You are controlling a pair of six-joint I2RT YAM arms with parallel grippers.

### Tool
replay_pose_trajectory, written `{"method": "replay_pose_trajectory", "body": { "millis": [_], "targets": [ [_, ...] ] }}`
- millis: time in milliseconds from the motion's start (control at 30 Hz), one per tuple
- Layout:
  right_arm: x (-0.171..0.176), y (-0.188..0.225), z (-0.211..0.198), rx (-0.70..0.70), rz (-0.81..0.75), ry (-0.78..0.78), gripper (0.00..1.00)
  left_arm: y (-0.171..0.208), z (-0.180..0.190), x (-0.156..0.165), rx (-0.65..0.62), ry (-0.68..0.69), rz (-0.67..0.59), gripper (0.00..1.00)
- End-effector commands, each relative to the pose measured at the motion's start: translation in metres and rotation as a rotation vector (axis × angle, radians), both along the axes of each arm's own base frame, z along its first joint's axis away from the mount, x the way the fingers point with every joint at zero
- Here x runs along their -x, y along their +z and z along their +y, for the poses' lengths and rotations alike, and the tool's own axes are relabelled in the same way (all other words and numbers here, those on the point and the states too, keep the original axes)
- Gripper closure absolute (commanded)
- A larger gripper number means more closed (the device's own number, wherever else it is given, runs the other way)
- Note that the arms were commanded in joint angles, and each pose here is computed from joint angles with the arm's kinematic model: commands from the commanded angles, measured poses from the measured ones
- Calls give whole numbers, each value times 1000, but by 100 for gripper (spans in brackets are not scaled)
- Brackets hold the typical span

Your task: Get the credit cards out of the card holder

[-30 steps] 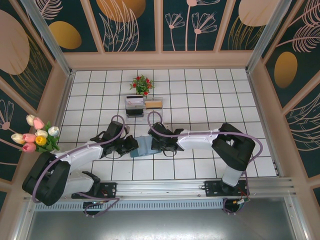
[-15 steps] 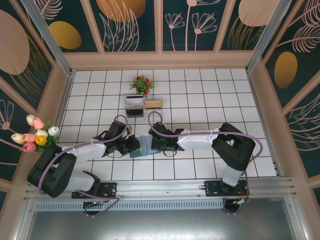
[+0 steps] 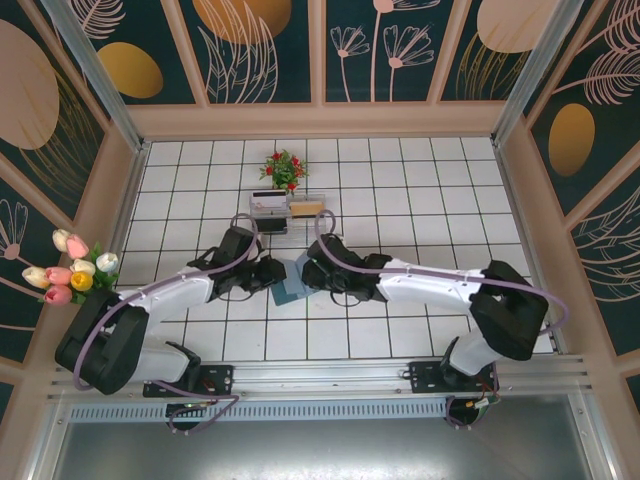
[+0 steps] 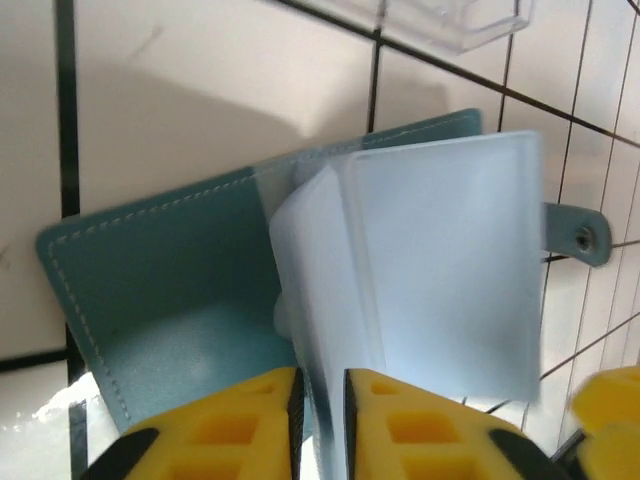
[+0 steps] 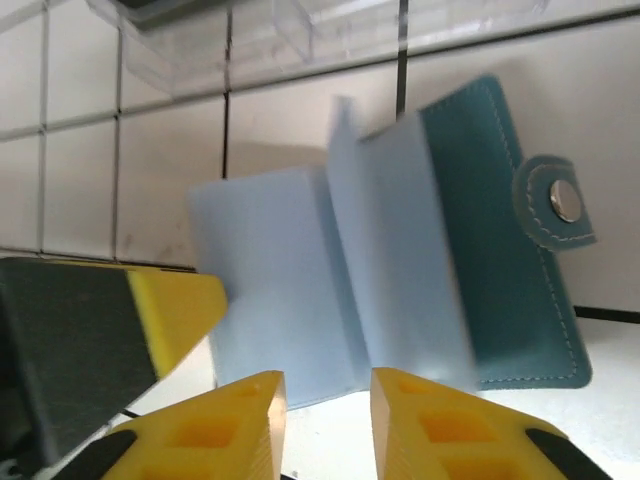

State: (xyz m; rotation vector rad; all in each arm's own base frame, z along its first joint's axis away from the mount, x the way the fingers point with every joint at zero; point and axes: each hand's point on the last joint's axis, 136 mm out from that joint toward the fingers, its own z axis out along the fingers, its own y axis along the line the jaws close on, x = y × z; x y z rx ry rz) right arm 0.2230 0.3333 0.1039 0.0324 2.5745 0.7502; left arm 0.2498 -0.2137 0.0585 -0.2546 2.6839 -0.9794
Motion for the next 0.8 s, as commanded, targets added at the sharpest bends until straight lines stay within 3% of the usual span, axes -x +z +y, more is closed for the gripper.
{"method": "replay_pose_trajectory", "body": {
  "millis": [0, 200, 333, 367, 433, 467, 600, 767],
  "targets": [
    [-13, 14, -23, 17, -50, -56, 64, 0, 17, -9, -150, 13, -21, 64],
    [-44, 62, -52, -7, -203, -97, 50, 48, 44, -41, -316, 101, -167, 35],
    [-75, 104, -96, 88, -396, -193, 40, 82, 77, -61, -444, 233, -279, 18],
    [-83, 117, -111, 132, -467, -223, 36, 93, 88, -66, -476, 283, -313, 13],
    [-96, 138, -136, 196, -567, -275, 19, 109, 108, -73, -528, 361, -375, 4],
    [-103, 147, -150, 218, -603, -303, 3, 116, 120, -77, -561, 403, -401, 2],
    [-122, 168, -198, 299, -704, -400, 1, 134, 177, -84, -723, 614, -473, 1],
    [-137, 157, -255, 423, -765, -490, 1, 150, 205, -83, -817, 699, -659, 2]
  ]
}}
